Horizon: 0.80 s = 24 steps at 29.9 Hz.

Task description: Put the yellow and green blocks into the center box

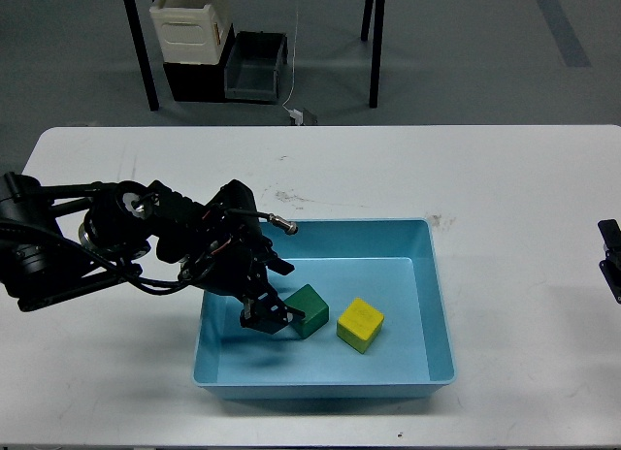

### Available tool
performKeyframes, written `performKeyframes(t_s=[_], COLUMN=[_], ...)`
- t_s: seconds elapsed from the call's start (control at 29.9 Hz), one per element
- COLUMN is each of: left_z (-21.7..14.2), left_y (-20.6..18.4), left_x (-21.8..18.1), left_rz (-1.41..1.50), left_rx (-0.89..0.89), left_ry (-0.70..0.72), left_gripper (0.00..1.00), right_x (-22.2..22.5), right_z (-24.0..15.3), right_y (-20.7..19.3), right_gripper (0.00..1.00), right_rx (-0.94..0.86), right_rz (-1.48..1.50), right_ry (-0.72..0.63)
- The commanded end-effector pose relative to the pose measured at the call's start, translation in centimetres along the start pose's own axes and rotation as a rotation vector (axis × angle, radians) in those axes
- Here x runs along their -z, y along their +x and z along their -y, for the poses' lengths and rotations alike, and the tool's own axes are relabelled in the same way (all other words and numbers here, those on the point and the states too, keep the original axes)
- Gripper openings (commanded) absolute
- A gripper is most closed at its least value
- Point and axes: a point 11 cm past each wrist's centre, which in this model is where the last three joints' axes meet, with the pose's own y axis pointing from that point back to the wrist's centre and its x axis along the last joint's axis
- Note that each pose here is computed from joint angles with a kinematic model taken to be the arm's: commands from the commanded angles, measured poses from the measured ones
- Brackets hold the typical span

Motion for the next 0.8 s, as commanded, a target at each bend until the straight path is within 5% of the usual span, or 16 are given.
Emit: performKeyframes(t_s=[0.0,0.3,0.47,0.77], left_z=[-0.8,-7.2,-8.6,-11.3], left_y=[1.5,8.1,5.7,1.3], left_x=[0.5,2.1,3.2,4.2], left_rz=[-0.062,-0.664,-0.942,-1.415], left_rx=[-0.069,-0.661,-0.816,-0.992], left_ry=[-0.003,-0.239,-0.320,-0.558], left_gripper=[1.00,1.00,1.00,1.00], right_x=[0.3,1.7,1.8,1.0], right_z=[0.4,3.9,5.2,6.5], right_y=[-0.2,-3.2,-5.4,-6.9], right_gripper=[1.00,1.00,1.00,1.00], right_rx=[0.006,0.092,0.137,0.121], right_rz=[0.002,0.043,0.094,0.625], right_ry=[0.014,0.092,0.104,0.016])
